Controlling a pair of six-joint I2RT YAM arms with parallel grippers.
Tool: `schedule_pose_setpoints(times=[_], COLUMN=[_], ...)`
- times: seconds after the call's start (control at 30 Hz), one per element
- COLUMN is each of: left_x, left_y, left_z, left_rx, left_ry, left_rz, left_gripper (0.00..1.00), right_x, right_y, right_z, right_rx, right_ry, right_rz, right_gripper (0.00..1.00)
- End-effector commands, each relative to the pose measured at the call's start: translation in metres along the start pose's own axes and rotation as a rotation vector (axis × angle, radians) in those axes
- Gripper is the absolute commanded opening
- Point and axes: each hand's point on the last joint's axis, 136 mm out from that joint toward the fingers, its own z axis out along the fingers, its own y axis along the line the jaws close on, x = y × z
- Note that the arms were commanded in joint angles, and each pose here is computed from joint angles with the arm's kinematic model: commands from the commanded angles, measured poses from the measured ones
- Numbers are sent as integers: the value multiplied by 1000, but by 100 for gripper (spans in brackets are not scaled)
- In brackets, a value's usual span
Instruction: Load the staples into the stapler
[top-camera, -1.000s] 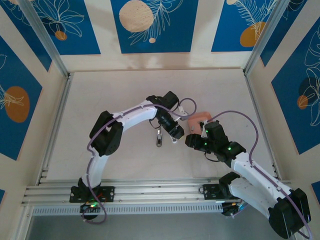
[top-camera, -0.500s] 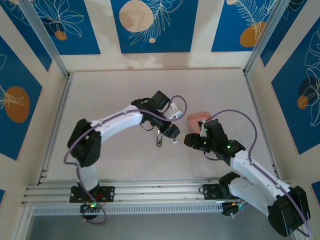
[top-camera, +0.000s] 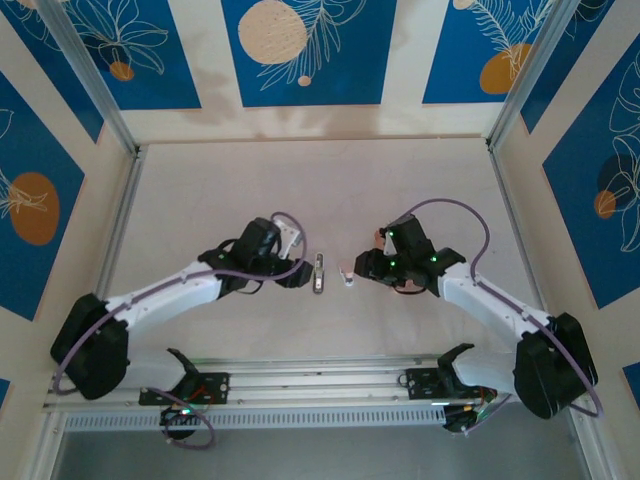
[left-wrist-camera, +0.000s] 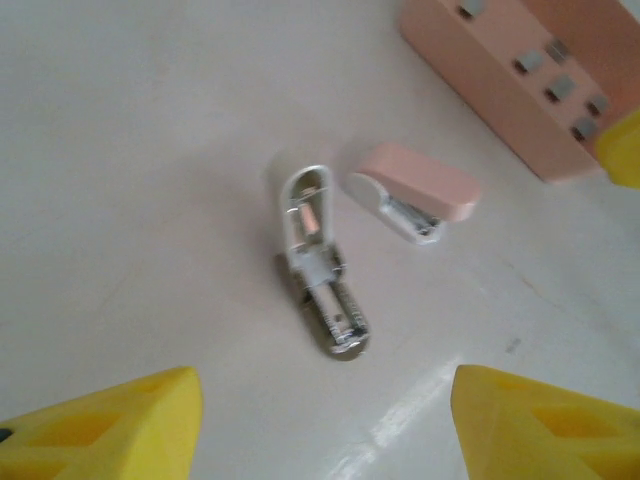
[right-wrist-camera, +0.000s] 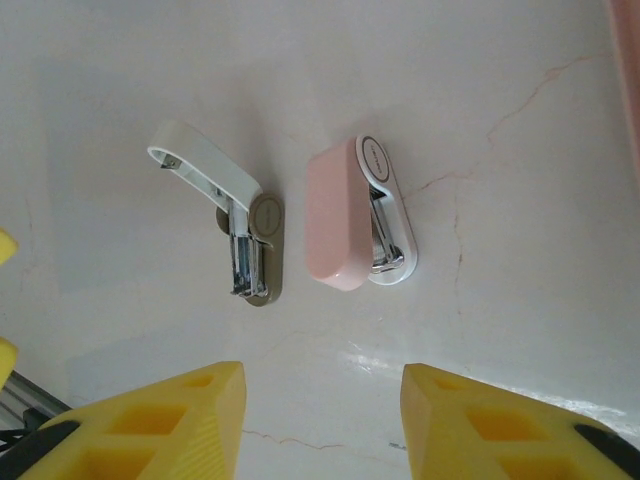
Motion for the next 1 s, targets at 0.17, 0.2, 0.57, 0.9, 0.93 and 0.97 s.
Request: schedule_pose_setpoints(times=[0.17, 0.2, 0.57, 0.9, 0.93, 0.97], left_x=[9, 11, 20, 20, 20, 21], left_y=[35, 36, 39, 41, 41, 40], left_z=[-17, -17, -13, -13, -12, -11], left_rx=[-119, -121, -117, -122, -119, -117], left_ry=[-158, -157, -156, -156, -153, -145], left_rz=[-154, -158, -171, -156, -155, -153], left_gripper=[68, 68, 69, 69, 69, 69], right_x=[-5, -6, -8, 2, 6, 9], right_y=[0, 1, -1, -17, -21, -26], right_z=[11, 13, 34, 59, 62, 65], right_rx=[85, 92, 142, 235, 247, 263], right_ry=[78, 86, 157, 234, 245, 255], right_rz=[63, 62, 69, 71, 75, 80], right_gripper=[45, 45, 37, 24, 23, 22])
